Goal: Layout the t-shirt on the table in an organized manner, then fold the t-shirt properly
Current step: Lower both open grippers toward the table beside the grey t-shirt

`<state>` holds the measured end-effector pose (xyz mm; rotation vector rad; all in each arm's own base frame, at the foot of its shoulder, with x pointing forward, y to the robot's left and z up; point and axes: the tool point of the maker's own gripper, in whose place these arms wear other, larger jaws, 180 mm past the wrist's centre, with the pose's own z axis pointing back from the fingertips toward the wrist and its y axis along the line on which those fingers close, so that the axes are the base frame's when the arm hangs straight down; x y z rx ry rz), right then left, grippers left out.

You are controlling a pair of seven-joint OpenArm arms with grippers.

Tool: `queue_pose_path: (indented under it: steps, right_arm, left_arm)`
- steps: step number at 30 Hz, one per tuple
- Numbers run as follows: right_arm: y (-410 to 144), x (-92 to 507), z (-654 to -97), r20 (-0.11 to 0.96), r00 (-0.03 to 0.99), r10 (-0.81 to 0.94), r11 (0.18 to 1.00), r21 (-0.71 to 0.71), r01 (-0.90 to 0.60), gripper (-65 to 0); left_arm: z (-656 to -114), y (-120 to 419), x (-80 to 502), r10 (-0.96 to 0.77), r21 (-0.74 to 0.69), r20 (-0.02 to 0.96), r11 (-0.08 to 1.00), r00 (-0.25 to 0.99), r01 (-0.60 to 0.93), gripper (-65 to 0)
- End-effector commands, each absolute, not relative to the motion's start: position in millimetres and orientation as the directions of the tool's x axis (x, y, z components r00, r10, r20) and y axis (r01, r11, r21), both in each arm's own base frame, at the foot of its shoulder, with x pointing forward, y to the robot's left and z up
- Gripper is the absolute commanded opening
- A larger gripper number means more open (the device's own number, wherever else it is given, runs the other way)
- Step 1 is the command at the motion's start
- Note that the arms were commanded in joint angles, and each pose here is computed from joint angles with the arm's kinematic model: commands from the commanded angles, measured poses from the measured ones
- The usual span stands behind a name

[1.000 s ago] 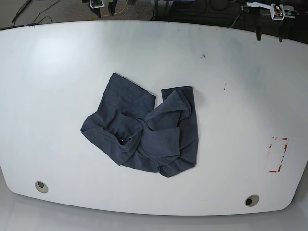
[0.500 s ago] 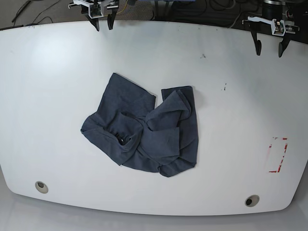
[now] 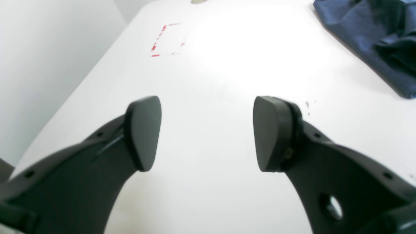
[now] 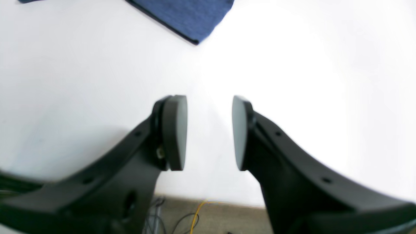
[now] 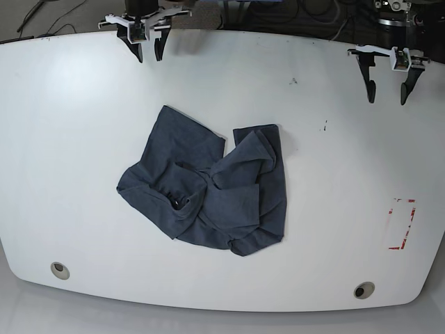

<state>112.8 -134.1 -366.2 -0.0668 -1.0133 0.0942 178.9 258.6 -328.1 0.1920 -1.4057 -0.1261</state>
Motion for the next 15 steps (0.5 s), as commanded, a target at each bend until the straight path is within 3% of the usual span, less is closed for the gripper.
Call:
queue_pose_path:
  steps: [1, 15]
  right_arm:
    - [-135.8, 124.7, -355.8, 0.868, 0.484, 0.108, 0.994, -0.103, -0.037, -42.8]
    - [-137.2, 175.9, -349.7, 0.895, 0.442, 0.063, 0.998, -0.068, -0.005, -42.7]
  left_arm:
    - [-318.9, 252.7, 185.5, -0.208, 0.209, 0.971, 0.978, 0.118, 0.007, -23.5]
    - [-317.0, 227.0, 219.9, -0.173, 0.169, 0.983, 0.984, 0.065, 0.063, -23.5]
